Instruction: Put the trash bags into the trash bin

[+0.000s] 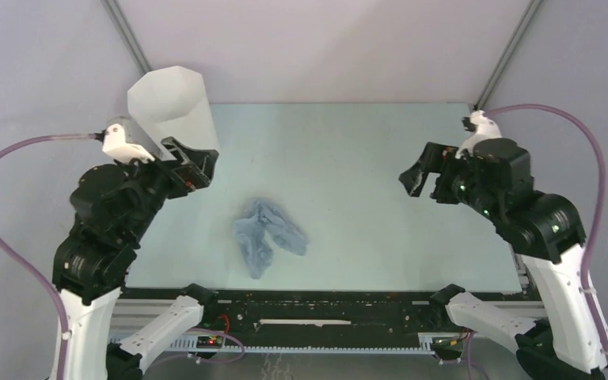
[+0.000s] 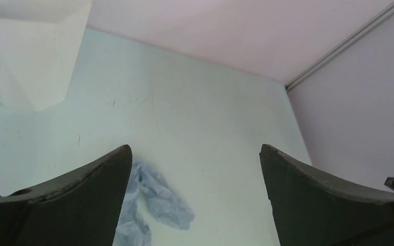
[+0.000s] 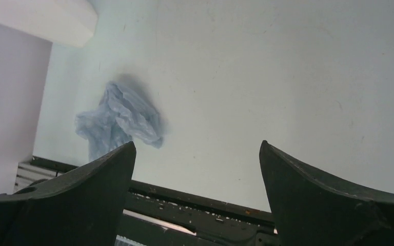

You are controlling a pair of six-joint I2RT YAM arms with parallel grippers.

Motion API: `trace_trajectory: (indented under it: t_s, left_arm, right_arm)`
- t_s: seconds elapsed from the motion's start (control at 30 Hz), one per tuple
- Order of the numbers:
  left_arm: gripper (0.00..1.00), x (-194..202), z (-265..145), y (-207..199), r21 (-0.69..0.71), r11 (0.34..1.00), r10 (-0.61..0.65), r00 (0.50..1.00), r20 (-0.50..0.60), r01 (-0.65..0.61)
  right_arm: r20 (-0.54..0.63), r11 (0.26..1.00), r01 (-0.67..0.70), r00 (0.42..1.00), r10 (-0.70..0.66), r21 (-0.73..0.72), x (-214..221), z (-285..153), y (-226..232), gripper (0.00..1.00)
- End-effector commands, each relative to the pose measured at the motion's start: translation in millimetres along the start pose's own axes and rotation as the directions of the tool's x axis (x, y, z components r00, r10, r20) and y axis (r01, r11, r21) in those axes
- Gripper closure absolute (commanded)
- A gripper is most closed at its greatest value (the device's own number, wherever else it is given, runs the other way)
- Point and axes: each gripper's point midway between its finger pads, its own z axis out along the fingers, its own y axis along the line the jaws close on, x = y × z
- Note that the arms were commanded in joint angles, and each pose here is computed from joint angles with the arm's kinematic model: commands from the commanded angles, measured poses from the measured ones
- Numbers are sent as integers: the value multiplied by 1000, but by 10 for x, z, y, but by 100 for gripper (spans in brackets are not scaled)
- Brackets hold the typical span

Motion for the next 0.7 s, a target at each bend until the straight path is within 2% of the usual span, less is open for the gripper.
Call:
trace_trajectory:
  t_s: [0.0,0.17,0.37,0.5,0.67]
  left_arm:
    - [0,291,104,150,-46,998,41,997,-69,-45]
    - [0,762,129,374,-106,994,20,984,-177,-40]
    - [0,1418,185,619,-179,984,-42,943,-330,-18]
    - [0,1929,297,749,-236,972,-118,892,-436,14]
    - [0,2564,470,893,-282,959,-189,819,-542,34]
  right_arm:
    - [14,1000,7,1000,-7,-7,-12,184,151,0]
    - [-32,999,37,999,-38,-33,165,322,276,0]
    - [-58,994,22,998,-29,-110,393,380,366,0]
    - [-90,987,-53,995,40,-154,488,366,376,0]
    - [-212,961,-111,976,57,-252,678,390,424,0]
